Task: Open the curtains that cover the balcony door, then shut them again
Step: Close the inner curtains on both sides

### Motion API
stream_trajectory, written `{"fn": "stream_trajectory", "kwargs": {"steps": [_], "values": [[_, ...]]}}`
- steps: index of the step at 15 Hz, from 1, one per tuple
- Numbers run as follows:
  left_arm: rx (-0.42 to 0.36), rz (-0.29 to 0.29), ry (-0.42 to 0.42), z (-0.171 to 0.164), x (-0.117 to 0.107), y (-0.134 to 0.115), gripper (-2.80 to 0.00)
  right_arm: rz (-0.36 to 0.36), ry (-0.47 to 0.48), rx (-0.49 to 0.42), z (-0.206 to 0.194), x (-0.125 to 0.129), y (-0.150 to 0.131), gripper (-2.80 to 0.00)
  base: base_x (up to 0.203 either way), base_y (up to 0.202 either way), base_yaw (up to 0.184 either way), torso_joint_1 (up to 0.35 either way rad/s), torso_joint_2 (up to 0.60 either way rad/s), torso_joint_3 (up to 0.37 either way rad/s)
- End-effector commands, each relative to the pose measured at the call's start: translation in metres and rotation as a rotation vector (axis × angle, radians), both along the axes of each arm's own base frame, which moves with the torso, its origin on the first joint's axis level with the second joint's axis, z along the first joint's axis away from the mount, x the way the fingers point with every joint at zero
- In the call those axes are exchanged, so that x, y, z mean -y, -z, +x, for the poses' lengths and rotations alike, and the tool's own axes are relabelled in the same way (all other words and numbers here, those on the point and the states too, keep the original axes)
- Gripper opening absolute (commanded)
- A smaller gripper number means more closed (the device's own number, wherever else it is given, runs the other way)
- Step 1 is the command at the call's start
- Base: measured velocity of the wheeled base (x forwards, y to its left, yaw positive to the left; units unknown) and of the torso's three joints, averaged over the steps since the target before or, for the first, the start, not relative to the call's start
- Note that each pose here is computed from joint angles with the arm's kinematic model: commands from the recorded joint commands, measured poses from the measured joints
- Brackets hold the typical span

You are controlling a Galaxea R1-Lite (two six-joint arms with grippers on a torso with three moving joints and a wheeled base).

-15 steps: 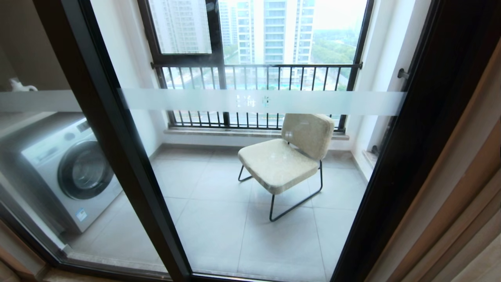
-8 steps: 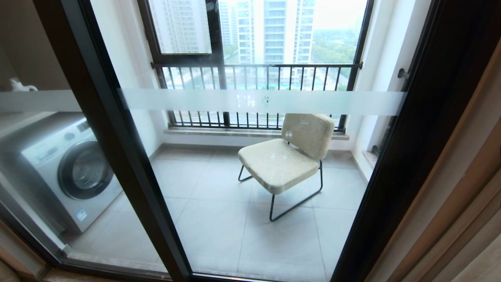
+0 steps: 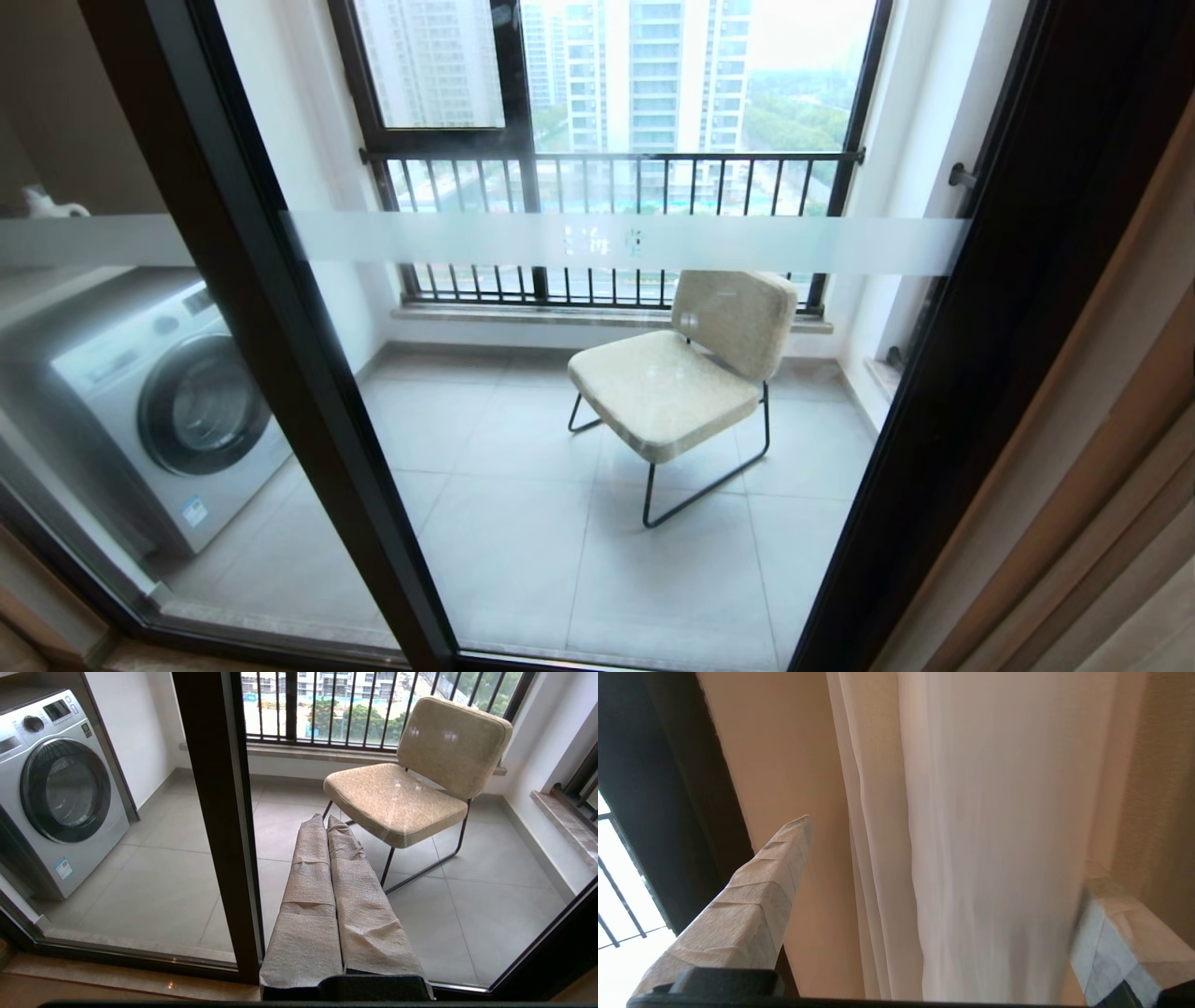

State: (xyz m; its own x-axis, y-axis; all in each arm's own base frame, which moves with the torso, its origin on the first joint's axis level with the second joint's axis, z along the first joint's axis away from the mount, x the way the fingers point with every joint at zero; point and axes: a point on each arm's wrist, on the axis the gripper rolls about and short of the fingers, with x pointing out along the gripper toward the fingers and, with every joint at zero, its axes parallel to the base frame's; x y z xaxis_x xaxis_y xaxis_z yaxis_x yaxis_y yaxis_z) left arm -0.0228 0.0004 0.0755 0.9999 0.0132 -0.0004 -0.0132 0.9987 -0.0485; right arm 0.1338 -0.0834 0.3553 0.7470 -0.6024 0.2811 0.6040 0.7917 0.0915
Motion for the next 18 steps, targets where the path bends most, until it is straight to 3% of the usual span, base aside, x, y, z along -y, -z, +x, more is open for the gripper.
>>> {"fn": "stream_trajectory", "kwargs": {"steps": [1,9,10,18], "values": [[0.000,-0.001,-0.001,0.000,0.000,0.000,-2.80,0.017,0.000,-0.027,0.020,0.012,0.003,0.00,0.000,0.000,0.000,0.000,0.00,0.000],[0.000,-0.001,-0.001,0.000,0.000,0.000,-2.80,0.032,-0.002,-0.050,0.055,0.033,0.001,0.00,0.000,0.000,0.000,0.000,0.00,0.000],[0.000,-0.001,-0.001,0.000,0.000,0.000,-2.80,0.033,-0.004,-0.049,0.055,0.033,0.001,-2.80,0.000,0.000,0.000,0.000,0.00,0.000],[0.000,-0.001,-0.001,0.000,0.000,0.000,-2.80,0.060,-0.053,-0.030,0.053,0.022,0.001,-2.80,0.000,0.000,0.000,0.000,0.00,0.000]]}}
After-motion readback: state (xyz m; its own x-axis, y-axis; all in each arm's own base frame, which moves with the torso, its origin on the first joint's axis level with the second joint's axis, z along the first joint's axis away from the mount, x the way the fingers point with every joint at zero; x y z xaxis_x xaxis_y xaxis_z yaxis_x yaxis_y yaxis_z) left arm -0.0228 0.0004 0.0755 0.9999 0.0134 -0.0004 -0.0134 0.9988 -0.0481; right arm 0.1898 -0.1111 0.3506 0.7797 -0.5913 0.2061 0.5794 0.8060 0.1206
